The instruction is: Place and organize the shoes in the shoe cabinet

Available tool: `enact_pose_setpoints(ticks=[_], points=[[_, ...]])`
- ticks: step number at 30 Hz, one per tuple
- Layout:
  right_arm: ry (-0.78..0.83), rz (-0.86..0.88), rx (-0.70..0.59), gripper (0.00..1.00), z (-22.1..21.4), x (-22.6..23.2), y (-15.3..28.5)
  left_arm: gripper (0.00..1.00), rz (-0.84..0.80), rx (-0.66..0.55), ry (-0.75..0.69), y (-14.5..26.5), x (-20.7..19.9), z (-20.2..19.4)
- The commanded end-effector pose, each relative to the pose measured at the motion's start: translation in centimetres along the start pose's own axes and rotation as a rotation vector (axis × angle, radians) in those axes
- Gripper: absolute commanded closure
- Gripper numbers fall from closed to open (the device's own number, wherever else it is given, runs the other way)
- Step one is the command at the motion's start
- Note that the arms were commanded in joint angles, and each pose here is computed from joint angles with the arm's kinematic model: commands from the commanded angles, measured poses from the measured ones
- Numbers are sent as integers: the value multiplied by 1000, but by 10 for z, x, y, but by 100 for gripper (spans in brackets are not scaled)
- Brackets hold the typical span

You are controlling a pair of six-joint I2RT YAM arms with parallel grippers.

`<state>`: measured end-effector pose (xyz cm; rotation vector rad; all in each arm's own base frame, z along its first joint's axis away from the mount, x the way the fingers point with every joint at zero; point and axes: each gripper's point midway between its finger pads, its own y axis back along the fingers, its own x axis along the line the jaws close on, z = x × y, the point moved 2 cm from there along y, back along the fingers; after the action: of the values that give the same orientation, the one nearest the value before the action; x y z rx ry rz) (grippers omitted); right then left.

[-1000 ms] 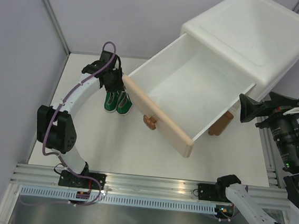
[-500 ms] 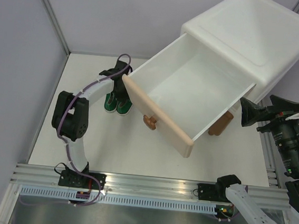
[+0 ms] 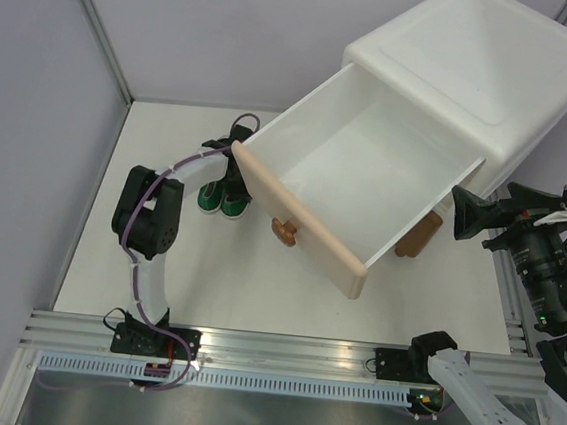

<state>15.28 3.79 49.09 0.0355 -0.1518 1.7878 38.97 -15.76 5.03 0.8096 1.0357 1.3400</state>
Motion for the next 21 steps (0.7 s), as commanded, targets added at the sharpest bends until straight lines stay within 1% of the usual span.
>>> enact_pose_setpoints(ticks=[1,3,4,6,9,10,12,13,21], points=[[13,-14,2,4,-2,-3,1,78,23,-1,-5,-17,3,-3],[12,-15,0,3,-2,-3,2,88,20,-10,-11,-14,1,-1],[10,-13,-3,4,-1,-3,3,97,14,-22,-12,-9,1,3],[10,-12,-3,4,-1,-3,3,98,2,-45,-12,1,-1,6],[7,-10,-3,4,-2,-2,4,98,-28,-102,-7,27,-4,15],[7,-9,-3,4,-2,-2,4,98,-49,-140,-3,44,-6,21],[6,-11,-9,4,0,-3,5,98,-68,-176,-6,61,-9,25],[7,-11,-12,4,0,-3,5,98,-84,-213,-1,77,-9,30],[4,-9,-18,4,2,-3,11,98,-132,-366,4,147,-10,47]])
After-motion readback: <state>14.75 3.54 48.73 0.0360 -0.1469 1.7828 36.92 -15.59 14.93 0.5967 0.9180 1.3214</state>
